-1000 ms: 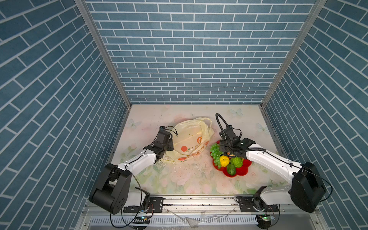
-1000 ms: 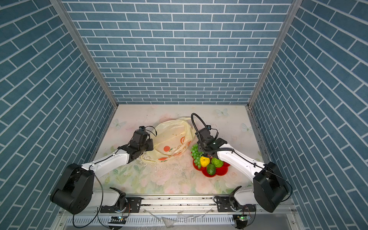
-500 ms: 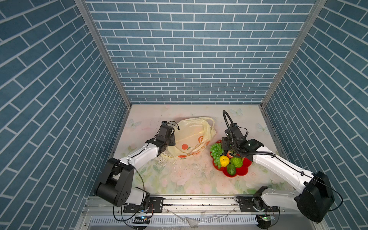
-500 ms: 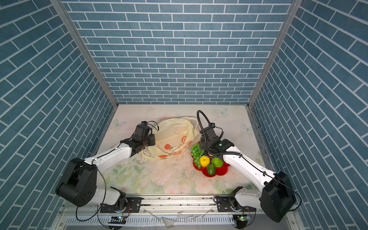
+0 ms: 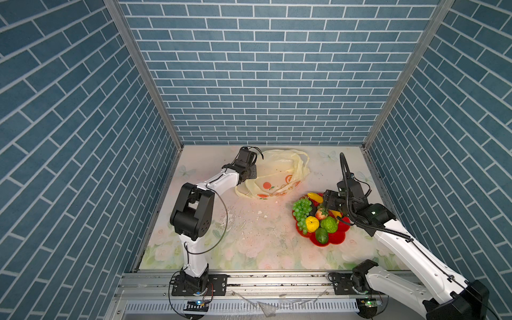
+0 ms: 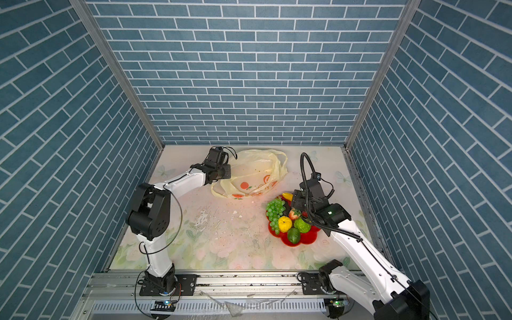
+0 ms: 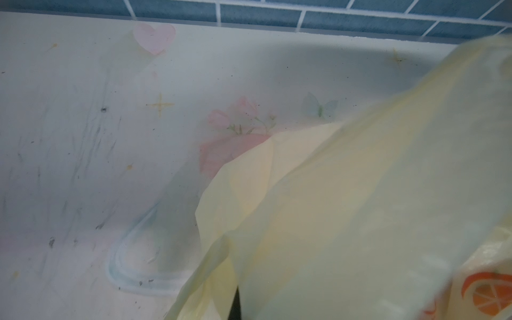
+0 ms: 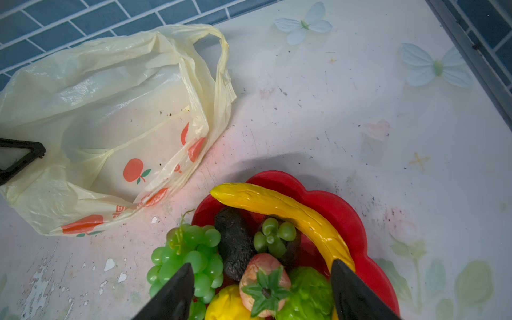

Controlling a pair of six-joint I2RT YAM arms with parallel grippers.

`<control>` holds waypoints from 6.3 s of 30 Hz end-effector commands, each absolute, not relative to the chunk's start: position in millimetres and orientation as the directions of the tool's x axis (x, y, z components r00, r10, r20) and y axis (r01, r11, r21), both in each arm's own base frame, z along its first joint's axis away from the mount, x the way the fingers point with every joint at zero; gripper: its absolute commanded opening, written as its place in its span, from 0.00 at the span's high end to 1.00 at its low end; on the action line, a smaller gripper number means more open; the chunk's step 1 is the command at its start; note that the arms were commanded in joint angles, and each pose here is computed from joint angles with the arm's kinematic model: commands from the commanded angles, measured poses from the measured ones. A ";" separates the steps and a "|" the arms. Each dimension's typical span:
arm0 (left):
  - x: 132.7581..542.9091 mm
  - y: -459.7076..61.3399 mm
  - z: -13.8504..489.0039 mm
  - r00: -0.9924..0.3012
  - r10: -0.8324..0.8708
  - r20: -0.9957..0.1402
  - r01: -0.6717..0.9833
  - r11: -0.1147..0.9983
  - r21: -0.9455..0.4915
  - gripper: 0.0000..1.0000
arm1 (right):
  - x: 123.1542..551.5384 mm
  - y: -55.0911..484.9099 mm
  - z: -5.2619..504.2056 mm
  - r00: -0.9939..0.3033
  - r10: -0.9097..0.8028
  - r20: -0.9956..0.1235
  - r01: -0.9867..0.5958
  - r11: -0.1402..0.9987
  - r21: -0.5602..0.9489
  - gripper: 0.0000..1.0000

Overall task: Take fruits out of the plastic bag
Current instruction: Move the plastic bag to the top-center of the table, then move the plate to the center of the table, then reset both arms

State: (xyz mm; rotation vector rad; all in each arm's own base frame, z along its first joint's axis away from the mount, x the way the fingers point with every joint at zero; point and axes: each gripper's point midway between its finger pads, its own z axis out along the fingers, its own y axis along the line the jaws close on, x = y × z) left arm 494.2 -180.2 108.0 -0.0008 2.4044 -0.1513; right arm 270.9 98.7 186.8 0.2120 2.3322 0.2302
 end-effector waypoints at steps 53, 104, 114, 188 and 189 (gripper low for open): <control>336.8 -114.9 156.6 -0.609 -0.205 -0.766 -0.022 0.970 -0.242 0.01 | 271.3 69.2 73.1 -0.694 0.661 -0.286 0.352 0.658 0.665 0.19; 323.7 -95.4 118.4 -0.654 -0.119 -0.747 -0.041 0.992 -0.122 0.01 | 326.7 205.8 52.4 -0.832 0.461 -0.308 0.190 0.759 0.622 0.20; 323.4 -94.4 119.4 -0.648 -0.103 -0.755 -0.031 0.994 -0.109 0.01 | 320.9 176.0 65.0 -0.804 0.441 -0.400 0.195 0.830 0.522 0.13; 392.4 12.1 94.3 -0.337 0.021 -0.941 -0.024 0.999 0.031 0.01 | 391.9 -33.8 88.8 -0.356 0.019 -0.934 0.172 0.984 -0.045 0.01; 392.4 12.1 94.7 -0.336 0.021 -0.941 -0.024 0.999 0.031 0.01 | 392.4 -33.9 89.2 -0.357 0.020 -0.934 0.171 0.984 -0.044 0.01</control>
